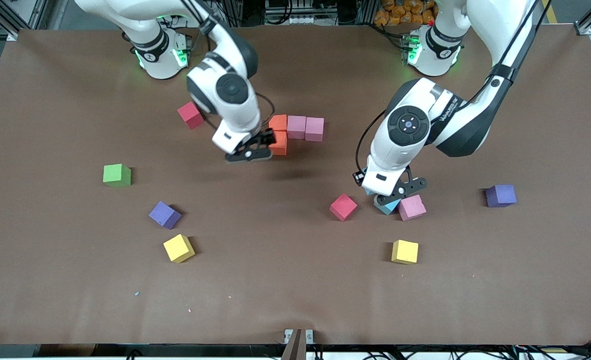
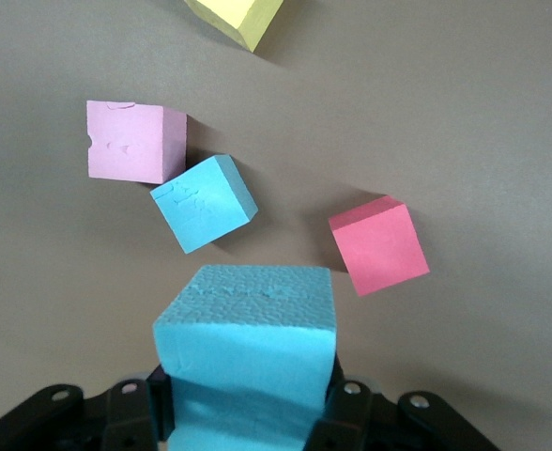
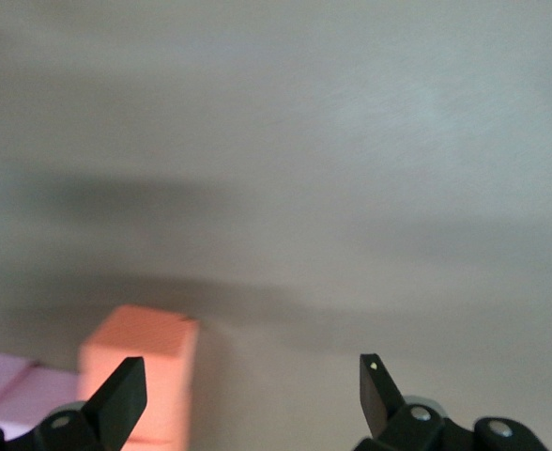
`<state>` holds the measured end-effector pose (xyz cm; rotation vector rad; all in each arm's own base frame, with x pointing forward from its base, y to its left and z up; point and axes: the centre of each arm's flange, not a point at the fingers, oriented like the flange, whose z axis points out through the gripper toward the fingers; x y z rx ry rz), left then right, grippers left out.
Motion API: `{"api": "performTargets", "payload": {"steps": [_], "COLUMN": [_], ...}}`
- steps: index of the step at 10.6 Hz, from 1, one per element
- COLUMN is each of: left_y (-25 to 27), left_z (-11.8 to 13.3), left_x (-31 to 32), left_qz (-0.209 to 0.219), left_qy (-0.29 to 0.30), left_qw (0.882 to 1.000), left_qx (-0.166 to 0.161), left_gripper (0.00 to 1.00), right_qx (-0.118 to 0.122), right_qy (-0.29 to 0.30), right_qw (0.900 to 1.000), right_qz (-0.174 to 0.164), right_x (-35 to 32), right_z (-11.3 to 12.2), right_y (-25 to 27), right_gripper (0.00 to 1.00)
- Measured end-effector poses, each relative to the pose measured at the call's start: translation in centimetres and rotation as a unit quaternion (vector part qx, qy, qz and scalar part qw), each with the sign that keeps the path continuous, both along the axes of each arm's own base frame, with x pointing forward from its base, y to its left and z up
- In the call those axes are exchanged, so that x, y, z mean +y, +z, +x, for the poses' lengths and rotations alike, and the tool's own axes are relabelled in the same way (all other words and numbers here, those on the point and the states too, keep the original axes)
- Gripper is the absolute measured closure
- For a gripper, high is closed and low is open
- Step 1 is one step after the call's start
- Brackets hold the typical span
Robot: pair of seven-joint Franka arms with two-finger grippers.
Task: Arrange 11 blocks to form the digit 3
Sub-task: 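Release the orange cube and move the right gripper to the red cube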
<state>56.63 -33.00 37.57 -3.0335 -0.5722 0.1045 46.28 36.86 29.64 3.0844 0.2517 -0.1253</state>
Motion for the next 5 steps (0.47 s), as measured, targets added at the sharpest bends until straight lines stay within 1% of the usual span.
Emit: {"api": "performTargets", "payload": {"steps": [1,2,5], "left_y": [0.0,0.0,0.1], "left_z": [0.0,0.0,0.1], "left_x": [0.0,0.0,0.0], "left_qz": [0.0,0.0,-0.001], "left_qy": [0.0,0.0,0.0], "left_qw": [1.0,1.0,1.0], "left_qx": [0.0,0.0,-0.001], "left_gripper": [0.45,0.45,0.45], "right_qx": [0.005,0.009,0.018], "right_qy": [0.008,0.015,0.063], "right_qw": [1.0,1.0,0.997], "right_qz": [-0.008,-0.017,-0.047], "right_x": [-1.4,-2.0,-4.2], "right_z": [-0.1,-1.1,-5.6], "right_y": [-0.5,-0.8,-1.1], "right_gripper": [0.0,0.0,0.0]}}
